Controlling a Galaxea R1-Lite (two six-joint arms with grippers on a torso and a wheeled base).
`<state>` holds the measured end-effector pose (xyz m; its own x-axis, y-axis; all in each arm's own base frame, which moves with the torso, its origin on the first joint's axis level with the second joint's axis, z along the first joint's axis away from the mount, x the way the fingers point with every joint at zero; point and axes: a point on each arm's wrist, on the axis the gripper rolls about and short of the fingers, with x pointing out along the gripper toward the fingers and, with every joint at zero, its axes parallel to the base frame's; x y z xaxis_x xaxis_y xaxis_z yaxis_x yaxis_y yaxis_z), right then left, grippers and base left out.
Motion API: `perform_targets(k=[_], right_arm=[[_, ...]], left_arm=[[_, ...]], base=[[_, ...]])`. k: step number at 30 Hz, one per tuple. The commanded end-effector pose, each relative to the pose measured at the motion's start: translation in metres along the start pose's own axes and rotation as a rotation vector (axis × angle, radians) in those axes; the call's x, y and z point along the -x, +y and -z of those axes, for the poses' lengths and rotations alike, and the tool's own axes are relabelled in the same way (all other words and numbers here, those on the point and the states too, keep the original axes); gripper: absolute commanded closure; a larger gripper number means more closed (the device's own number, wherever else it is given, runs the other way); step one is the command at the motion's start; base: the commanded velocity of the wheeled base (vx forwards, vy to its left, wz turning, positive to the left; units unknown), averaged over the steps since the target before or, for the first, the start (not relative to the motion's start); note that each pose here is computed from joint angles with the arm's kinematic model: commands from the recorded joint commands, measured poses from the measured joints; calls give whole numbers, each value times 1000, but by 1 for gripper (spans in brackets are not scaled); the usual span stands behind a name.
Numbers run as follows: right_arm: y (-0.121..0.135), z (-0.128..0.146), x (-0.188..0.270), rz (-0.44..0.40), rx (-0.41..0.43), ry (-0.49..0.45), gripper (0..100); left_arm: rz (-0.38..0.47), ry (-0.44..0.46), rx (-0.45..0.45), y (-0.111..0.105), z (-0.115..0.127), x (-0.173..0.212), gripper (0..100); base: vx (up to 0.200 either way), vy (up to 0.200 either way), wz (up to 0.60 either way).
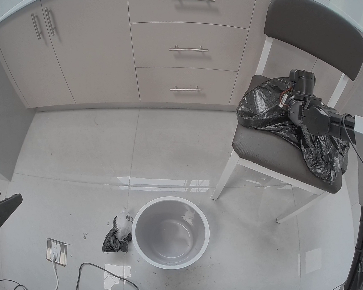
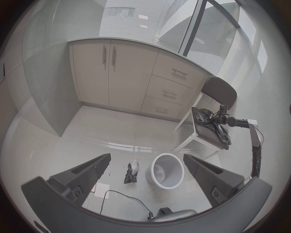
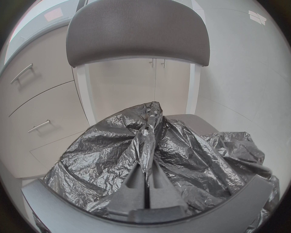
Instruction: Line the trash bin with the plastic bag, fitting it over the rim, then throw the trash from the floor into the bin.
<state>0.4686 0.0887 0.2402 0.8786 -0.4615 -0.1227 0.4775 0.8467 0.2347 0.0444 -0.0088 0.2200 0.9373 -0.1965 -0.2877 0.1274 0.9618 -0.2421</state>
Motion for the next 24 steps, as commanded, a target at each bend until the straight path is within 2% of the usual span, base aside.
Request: perform_targets(k=[1,5,9,11,12,14,16,17,24], right_arm=[[-7,-24,13,-1,-11,-10,100],[-12,-40,28,-23,-16,31,100],[-19,-56,46,-115,-46,108,100],[-25,-68,62,-218,-75,209,100],[-25,-68,62,-218,-75,209,100],[-31,-78,76,-319,-131,300,100],[-32,-80,79,-339,-140,323,100],[-35,-84,84,-372,-159,367,100],[-41,-83,97,-460,-200,532,100]], left_arm=[[5,-13,1,0,-1,0,0],[6,-16,1,0,-1,1,0],[6,-18,1,0,-1,1,0],[6,-16,1,0,-1,0,0],[6,-16,1,0,-1,0,0],[7,-16,0,0,-1,0,0],[9,-17,0,0,-1,1,0],[15,-16,-2,-1,-1,1,0],[19,-11,-2,-1,0,0,0]], base=[[0,0,0],[0,0,0],[0,0,0],[0,0,0],[0,0,0],[0,0,0],[0,0,0],[0,0,0],[0,0,0]])
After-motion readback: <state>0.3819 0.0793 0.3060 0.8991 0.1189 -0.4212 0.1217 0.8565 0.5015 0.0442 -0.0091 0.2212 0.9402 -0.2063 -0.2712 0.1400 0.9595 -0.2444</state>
